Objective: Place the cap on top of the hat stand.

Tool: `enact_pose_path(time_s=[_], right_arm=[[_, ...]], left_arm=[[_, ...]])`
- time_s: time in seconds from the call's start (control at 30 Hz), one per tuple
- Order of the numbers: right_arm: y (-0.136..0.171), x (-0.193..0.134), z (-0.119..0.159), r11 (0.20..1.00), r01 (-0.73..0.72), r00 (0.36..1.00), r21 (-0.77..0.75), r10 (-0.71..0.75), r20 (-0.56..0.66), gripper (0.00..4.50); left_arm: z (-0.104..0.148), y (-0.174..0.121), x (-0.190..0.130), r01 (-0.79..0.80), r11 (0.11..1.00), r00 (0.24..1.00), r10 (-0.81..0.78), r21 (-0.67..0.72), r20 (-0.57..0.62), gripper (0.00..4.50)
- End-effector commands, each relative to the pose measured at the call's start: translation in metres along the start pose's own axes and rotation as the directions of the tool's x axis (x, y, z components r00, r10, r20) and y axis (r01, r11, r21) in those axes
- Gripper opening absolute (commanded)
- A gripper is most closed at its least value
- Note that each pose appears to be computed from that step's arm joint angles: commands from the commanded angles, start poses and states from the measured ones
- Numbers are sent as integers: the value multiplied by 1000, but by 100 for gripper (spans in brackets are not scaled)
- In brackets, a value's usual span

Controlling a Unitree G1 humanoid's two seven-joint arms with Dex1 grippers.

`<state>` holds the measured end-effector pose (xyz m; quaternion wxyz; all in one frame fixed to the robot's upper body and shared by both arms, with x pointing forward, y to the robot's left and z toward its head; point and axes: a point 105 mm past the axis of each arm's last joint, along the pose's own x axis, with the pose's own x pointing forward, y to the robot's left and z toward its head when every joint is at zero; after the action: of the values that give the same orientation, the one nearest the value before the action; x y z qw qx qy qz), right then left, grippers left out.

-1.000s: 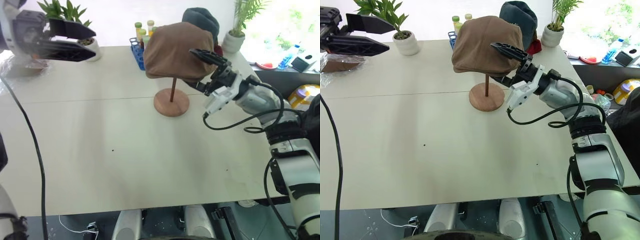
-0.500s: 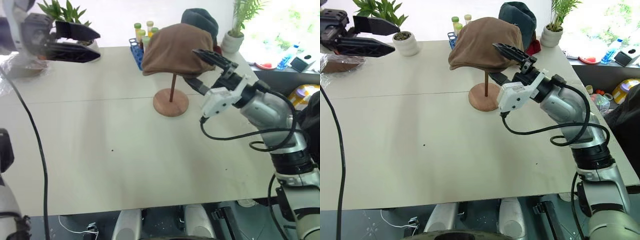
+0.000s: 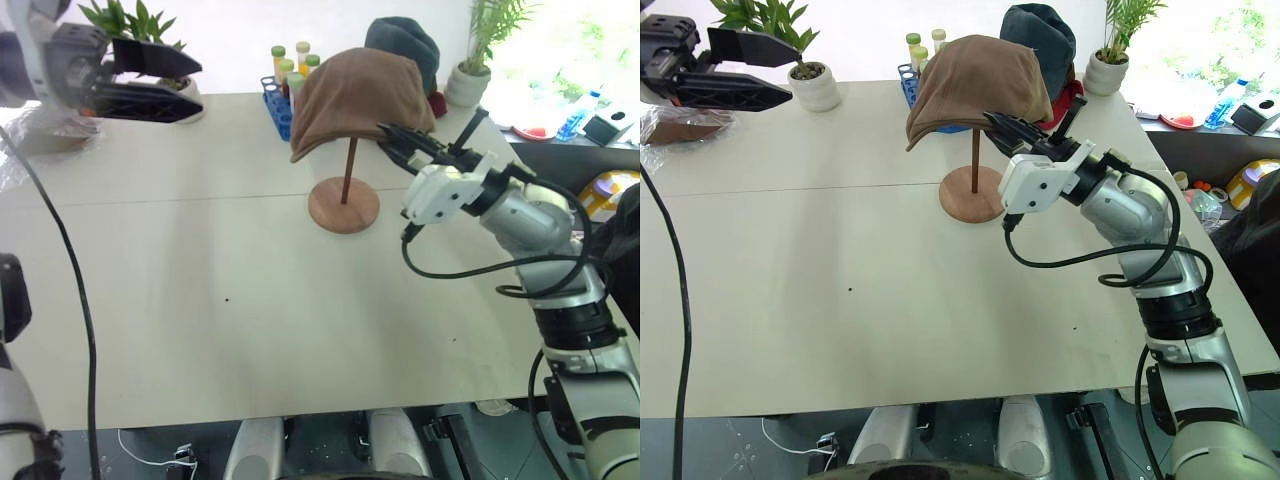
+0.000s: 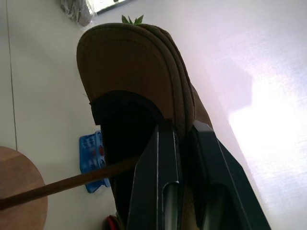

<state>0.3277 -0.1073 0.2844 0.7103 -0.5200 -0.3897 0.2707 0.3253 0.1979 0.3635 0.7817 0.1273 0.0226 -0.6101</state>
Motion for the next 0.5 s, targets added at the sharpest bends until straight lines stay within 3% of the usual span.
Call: enact_pose_path(time_s=[0.03, 0.23, 0.5], right_arm=[[-30, -5, -5, 996, 80, 993, -51, -75, 92, 14], [-43, -5, -15, 980, 190, 972, -58, -180, 150, 14], [-29, -20, -15, 968, 226, 960, -109, -203, 195, 14]], left_arm=[[17, -5, -9, -19, 998, 1000, 17, 61, 22, 450], [18, -6, -11, -23, 998, 1000, 22, 64, 20, 450], [18, -6, -14, -35, 998, 999, 34, 57, 15, 450]])
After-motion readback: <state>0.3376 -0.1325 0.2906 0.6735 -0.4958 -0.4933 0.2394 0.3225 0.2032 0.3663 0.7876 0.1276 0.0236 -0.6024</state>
